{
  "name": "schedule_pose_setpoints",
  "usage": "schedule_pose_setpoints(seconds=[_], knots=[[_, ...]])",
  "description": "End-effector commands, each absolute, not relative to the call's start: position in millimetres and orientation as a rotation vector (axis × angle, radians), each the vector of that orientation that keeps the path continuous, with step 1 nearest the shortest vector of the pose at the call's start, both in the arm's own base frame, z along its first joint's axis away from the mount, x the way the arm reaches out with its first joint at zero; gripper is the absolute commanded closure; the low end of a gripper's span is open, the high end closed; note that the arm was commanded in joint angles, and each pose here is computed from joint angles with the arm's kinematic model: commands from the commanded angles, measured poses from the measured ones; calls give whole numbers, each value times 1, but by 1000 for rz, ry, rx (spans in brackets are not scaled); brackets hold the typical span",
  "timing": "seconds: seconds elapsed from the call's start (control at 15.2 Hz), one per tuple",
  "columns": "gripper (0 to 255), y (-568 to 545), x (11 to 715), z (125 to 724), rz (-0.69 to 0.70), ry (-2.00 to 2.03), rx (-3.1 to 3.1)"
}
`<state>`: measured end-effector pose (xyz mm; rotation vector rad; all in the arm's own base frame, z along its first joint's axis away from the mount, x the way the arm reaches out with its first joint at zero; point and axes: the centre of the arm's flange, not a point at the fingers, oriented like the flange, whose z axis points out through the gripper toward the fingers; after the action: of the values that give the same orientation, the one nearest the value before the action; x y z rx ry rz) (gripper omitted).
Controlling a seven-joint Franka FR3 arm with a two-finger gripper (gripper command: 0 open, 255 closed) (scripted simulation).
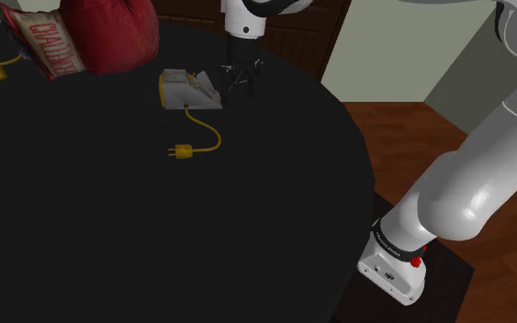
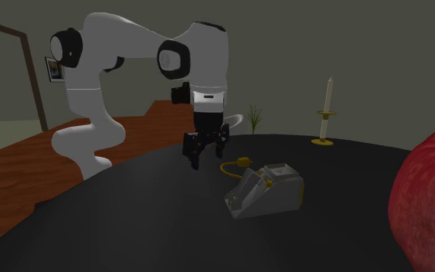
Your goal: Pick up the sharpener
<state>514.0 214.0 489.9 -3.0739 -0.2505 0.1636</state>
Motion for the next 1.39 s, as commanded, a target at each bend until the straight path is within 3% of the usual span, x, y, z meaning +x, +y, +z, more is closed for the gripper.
schedule_pose_setpoints(seconds=[0.0,0.46,1.12,1.19,1.32], knots=[[0,236,528,485,157,-266,-3064],[0,308,576,470,139,-321,-3030],[0,313,579,430,138,-324,-3028],[255,313,578,430,137,-324,-3028],[255,313,579,429,137,-324,-3028]])
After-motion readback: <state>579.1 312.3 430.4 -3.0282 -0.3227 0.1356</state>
